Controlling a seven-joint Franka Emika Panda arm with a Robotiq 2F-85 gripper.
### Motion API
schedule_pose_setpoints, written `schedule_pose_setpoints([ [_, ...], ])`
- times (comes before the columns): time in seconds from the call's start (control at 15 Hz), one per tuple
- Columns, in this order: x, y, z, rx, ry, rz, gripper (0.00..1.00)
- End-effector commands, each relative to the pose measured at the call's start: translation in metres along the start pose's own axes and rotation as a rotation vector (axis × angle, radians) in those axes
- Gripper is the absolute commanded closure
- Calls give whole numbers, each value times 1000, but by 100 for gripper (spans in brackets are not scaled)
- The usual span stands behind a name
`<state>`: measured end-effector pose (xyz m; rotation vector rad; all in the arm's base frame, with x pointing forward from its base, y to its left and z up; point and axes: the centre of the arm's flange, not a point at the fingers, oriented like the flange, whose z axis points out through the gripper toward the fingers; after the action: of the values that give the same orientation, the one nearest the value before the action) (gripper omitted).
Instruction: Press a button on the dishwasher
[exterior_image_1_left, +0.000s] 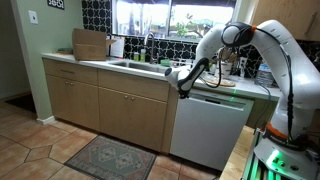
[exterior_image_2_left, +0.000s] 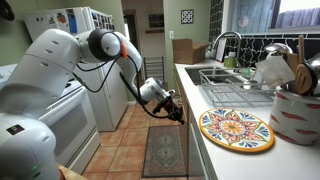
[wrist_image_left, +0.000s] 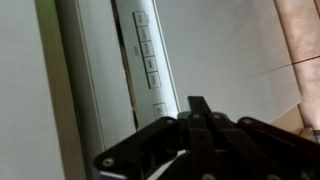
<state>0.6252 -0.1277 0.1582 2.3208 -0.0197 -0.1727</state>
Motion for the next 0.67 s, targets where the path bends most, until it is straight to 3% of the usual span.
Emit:
schedule_pose_setpoints([
  [0.0, -16, 4, -30, 98, -40, -21, 100],
  [0.13, -26, 10, -53, 166, -32, -42, 100],
  [0.2, -32, 15, -65, 189, -23, -46, 74],
  [0.27, -40, 20, -79, 219, -8, -50, 73],
  [0.6, -95, 53, -139, 398, 29, -78, 37],
])
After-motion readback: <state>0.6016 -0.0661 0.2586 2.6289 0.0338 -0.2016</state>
